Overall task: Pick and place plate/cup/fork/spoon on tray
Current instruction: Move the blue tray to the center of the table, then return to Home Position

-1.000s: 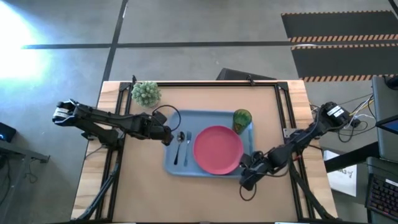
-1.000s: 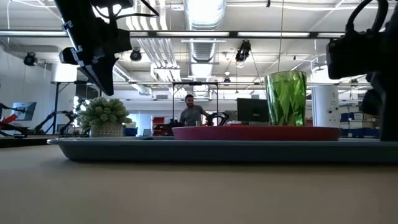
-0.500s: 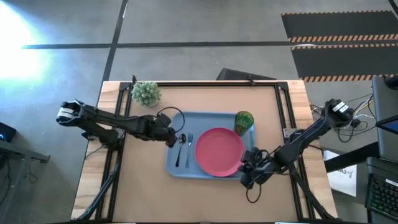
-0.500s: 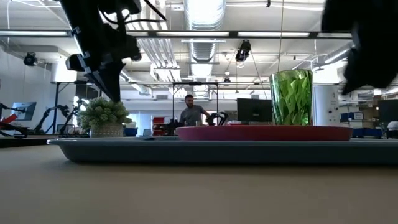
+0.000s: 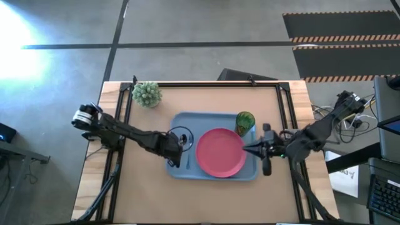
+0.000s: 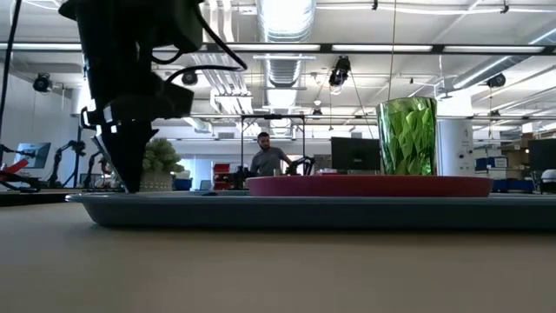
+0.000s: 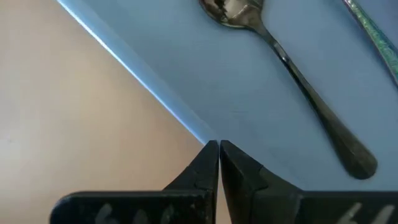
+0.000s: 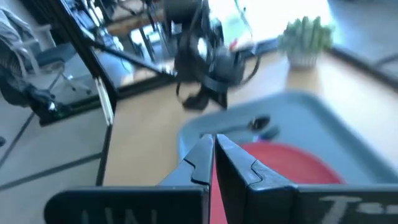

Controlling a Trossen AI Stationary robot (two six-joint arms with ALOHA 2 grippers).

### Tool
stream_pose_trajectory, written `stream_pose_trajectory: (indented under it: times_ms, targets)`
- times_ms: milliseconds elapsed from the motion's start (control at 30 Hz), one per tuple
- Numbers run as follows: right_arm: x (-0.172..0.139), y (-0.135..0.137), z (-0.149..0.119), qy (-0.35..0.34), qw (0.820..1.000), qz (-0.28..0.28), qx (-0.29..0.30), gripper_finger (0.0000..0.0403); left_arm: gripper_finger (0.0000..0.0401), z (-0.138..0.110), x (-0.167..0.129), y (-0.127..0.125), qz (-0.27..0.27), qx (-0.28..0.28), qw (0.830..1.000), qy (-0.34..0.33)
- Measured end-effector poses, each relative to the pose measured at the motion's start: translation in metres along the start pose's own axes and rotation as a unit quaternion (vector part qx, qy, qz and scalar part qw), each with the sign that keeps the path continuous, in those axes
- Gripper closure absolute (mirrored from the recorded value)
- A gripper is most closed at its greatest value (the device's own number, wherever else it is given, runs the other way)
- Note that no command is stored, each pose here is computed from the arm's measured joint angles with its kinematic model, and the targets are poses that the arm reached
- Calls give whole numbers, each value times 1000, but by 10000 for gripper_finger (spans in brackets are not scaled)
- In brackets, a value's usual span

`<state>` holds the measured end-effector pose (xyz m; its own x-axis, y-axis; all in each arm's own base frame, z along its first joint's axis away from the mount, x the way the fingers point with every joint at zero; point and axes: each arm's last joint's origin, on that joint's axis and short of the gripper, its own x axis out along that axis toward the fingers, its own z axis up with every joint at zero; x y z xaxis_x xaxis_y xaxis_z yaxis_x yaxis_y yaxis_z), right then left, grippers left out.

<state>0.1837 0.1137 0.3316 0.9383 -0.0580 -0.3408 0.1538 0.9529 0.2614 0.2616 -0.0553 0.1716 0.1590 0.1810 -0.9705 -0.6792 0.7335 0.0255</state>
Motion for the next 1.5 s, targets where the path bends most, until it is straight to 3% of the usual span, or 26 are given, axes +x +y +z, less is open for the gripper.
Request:
stream_pose_trajectory:
  times_ms: [233, 733, 1167, 1500]
  targets:
    - [-15, -5, 15, -31, 999, 4, -35, 394, 401, -5, 2, -4, 4, -15, 1000, -6]
    - [-7, -6, 3, -16, 999, -11, -37, 394, 401, -6, 1, -7, -13, -26, 1000, 10]
    - [-8, -7, 3, -16, 999, -11, -44, 394, 401, -23, -7, -20, -45, -59, 997, 37]
    - [-10, -8, 4, -19, 999, -8, -50, 394, 401, -13, -33, -15, -35, -50, 996, -68]
